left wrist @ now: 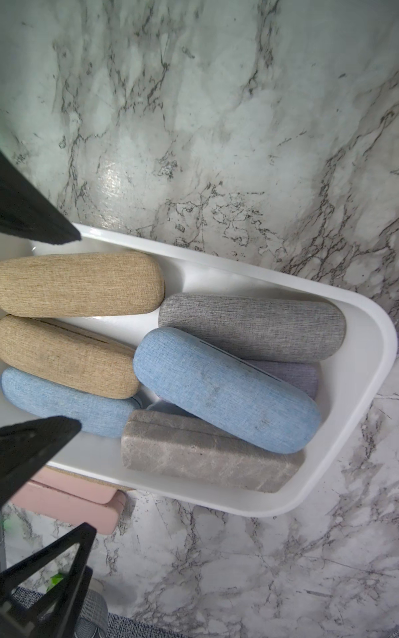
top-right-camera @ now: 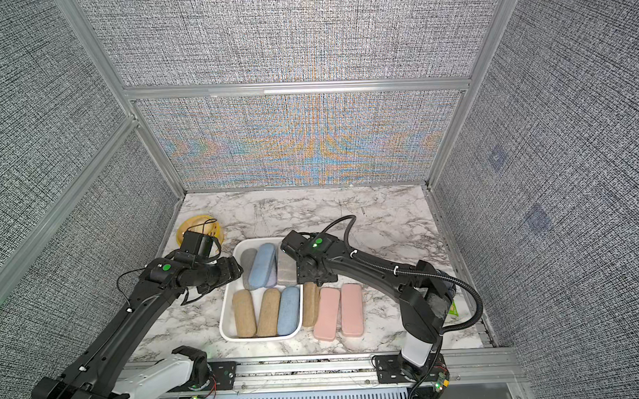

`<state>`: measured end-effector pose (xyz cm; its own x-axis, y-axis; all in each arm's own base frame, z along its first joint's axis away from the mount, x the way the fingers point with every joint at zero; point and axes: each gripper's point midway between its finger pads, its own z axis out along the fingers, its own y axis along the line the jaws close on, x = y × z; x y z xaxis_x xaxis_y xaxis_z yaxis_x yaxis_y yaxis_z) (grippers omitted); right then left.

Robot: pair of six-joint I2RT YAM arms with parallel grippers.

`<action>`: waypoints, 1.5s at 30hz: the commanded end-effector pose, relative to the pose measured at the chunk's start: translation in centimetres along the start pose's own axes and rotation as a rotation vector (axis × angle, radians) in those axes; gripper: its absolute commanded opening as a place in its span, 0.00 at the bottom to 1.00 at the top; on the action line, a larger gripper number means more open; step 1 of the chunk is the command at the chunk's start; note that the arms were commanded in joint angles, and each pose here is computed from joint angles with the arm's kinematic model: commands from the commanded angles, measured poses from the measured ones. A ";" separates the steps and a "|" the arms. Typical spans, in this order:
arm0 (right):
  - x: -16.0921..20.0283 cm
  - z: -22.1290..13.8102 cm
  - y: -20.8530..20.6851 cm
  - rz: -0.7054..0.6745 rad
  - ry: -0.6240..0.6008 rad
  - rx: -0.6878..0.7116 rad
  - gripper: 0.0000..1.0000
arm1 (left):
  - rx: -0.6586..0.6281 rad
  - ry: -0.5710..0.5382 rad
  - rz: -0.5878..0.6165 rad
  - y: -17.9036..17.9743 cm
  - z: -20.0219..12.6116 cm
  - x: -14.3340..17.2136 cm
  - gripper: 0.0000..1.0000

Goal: Put the glasses cases into the storage boxes
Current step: Pick up the glasses case at the center of the board.

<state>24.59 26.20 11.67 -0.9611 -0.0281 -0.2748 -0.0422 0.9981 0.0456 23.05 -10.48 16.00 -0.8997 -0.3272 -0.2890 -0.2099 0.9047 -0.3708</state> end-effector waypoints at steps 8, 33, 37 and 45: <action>-0.5 3.6 2.3 0.003 0.057 -0.303 0.68 | 0.035 0.000 -0.001 -0.1 0.4 0.5 0.80; -0.1 5.8 0.5 0.105 0.110 -0.362 0.28 | 0.054 0.029 -0.004 -0.3 1.7 0.9 0.80; -0.5 3.9 -0.4 0.106 0.071 -0.345 0.28 | 0.086 0.030 -0.009 -0.9 1.6 0.8 0.80; -1.3 -1.0 -1.6 0.117 -0.024 -0.360 0.27 | 0.327 0.004 0.023 -5.2 0.1 0.4 0.81</action>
<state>25.97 25.46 11.88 -0.9631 0.0790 -0.2572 -0.0422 0.8996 0.4347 23.17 -13.51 15.83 -0.9093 -0.3185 -0.2679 -0.1344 0.8339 -0.5352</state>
